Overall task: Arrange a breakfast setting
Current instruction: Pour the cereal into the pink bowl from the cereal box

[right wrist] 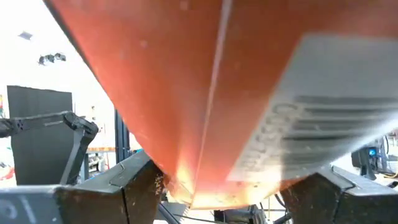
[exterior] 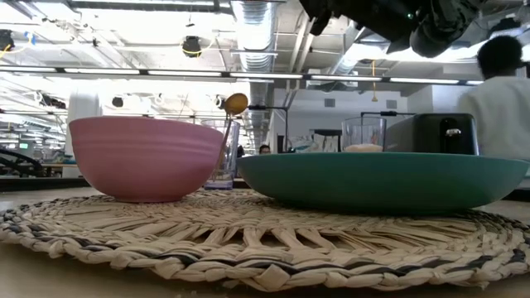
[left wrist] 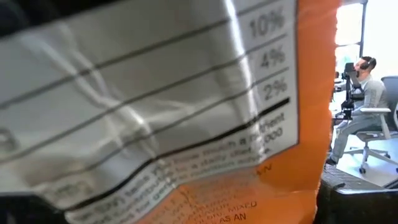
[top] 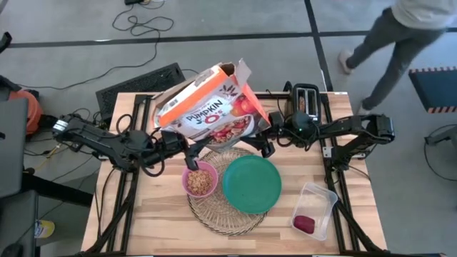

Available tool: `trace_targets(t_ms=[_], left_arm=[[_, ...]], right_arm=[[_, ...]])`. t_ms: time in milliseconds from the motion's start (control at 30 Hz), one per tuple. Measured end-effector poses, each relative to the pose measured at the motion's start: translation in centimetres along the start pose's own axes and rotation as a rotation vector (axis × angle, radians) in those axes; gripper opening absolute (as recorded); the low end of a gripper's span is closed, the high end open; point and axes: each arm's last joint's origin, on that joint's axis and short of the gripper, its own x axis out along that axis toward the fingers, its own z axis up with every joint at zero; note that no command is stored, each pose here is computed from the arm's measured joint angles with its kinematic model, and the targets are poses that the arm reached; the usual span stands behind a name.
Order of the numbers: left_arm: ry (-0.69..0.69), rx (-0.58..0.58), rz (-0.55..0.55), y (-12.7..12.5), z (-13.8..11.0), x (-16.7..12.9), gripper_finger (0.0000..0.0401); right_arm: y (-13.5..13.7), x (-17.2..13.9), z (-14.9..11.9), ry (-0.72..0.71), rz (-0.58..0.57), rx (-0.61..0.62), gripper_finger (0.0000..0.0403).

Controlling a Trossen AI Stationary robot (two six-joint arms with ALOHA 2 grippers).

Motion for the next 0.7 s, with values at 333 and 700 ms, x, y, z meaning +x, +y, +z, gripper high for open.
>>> trace_targets(t_ms=[333,700], left_arm=[[-0.031,-0.011,0.021,1.1,1.3,-1.0,0.0221],[-0.037,-0.016,-0.006,2.0,2.6,-2.8,0.022]], right_arm=[[-0.3,0.5,-0.5,0.1,-0.023,0.018,0.0364],[-0.1,0.5,-1.1,0.155,-0.015,-0.023,0.0337]])
